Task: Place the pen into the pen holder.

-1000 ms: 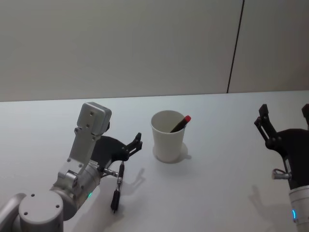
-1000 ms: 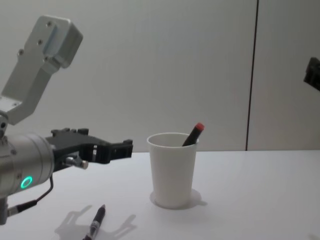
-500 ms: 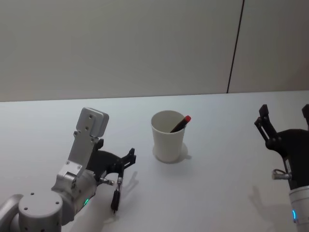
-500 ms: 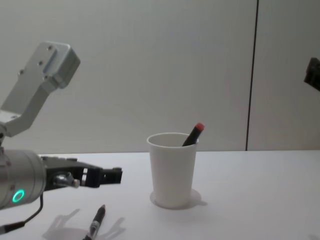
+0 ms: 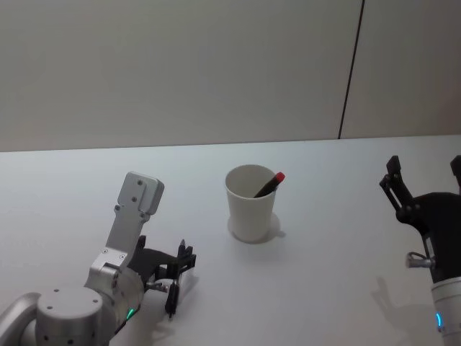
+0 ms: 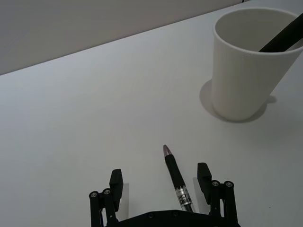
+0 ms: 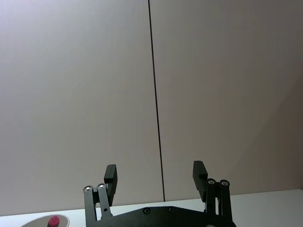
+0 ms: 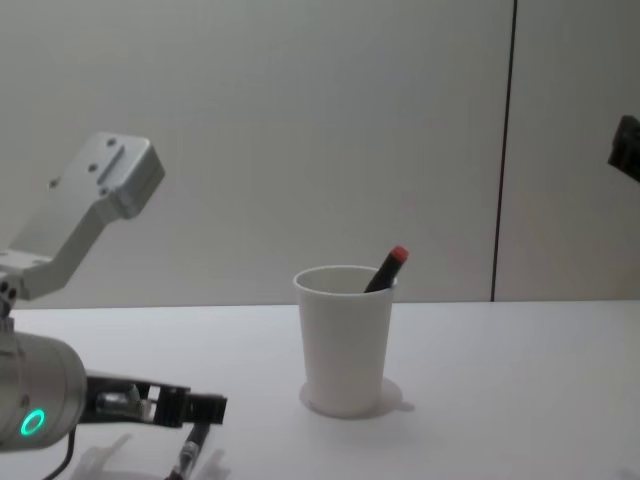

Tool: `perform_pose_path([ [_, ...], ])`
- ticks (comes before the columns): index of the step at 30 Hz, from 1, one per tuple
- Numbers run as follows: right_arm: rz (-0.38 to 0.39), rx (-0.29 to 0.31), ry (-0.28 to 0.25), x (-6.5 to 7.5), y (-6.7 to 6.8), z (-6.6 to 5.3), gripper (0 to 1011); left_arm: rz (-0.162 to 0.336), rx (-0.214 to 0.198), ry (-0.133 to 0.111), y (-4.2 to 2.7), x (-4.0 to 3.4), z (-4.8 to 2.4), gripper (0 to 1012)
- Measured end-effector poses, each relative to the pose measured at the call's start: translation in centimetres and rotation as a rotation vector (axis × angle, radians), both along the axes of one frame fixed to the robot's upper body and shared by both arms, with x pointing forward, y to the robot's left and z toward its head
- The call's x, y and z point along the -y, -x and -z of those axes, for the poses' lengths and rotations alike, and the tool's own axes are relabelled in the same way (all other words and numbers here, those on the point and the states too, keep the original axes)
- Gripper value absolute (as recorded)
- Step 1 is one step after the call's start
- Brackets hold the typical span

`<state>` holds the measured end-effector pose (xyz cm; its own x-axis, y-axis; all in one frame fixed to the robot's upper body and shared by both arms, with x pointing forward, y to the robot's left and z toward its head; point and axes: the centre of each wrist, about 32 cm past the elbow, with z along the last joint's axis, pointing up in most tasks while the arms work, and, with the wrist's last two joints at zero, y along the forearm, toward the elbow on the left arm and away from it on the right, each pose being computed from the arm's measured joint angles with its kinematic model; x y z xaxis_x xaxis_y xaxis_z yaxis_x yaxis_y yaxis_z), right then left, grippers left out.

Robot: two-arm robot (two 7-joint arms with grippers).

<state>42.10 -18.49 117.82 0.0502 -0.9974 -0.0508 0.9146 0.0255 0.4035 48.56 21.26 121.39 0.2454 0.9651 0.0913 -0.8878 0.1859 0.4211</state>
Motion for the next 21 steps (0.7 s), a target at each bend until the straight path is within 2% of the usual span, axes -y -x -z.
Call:
perform_pose_path([
  [4, 0.000, 0.000, 0.000, 0.0, 0.0, 0.0, 1001, -0.020, -0.036, -0.007, 0.22, 0.27, 0.06, 1004],
  [10, 0.000, 0.000, 0.000, 0.0, 0.0, 0.0, 1001, -0.032, -0.068, -0.012, 0.68, 0.57, 0.03, 1004],
  [21, 0.000, 0.000, 0.000, 0.0, 0.0, 0.0, 1001, -0.039, -0.104, -0.025, 1.60, 1.00, -0.21, 1004],
])
